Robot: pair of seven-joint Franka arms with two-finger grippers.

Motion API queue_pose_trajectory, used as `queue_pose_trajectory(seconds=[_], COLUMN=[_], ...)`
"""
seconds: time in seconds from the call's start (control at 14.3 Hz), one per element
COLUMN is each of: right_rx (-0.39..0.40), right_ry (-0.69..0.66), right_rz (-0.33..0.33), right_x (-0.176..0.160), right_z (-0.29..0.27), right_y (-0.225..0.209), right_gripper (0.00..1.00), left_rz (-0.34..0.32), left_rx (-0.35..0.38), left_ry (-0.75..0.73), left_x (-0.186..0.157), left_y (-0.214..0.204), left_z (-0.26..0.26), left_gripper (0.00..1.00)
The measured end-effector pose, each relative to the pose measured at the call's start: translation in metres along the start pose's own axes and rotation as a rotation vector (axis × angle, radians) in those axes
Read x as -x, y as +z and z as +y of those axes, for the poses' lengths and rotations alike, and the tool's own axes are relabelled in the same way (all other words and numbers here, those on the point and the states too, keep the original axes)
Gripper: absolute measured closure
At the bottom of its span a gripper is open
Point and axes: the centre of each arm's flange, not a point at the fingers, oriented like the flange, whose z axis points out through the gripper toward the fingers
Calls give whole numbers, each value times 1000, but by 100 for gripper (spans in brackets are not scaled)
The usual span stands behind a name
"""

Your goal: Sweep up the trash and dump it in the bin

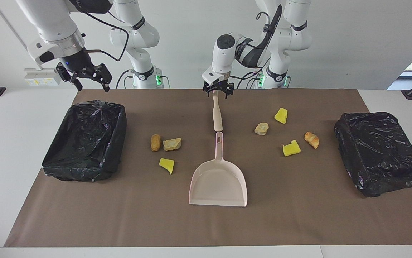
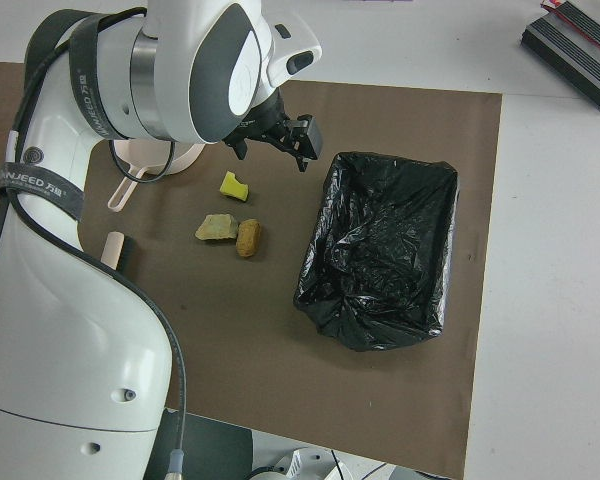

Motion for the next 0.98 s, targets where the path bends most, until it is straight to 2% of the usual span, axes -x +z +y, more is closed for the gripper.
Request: queue_pose_trajectory(seconds=[0.07,0.14,0.21,0.28,0.35,0.49,0.56,0.63,0.77,0.98], right_rx=[-1,-5,-16,-24,-26,-34,-49,-71,-94,-100], right_ry=[-8,-11,-6,4,13,13,15,19,50,132], right_rz=[11,19,27,32,30,26,26,26,8,16], right_x=[-4,-10,-17,-24,-31,-42,-48,-53,-57,-63], right_z=[-17,-31,-46,-60,-74,-98,-106,-113,-138,-203], right_y=[5,11,21,32,45,71,81,89,109,136], right_gripper=[0,0,0,0,0,0,0,0,0,0], left_rz=[0,0,-1,-1,-3,-11,-14,-17,-19,-40], left_rx=[0,0,-1,-1,-2,-7,-9,-11,-12,-22], left_ry=[1,1,1,1,2,3,5,9,13,9], left_x=[0,0,0,1,1,2,3,4,6,5], left_y=[0,0,0,0,1,2,2,3,3,0], left_z=[0,0,0,0,0,0,1,2,3,1], left_gripper=[13,14,20,31,47,65,65,73,73,73])
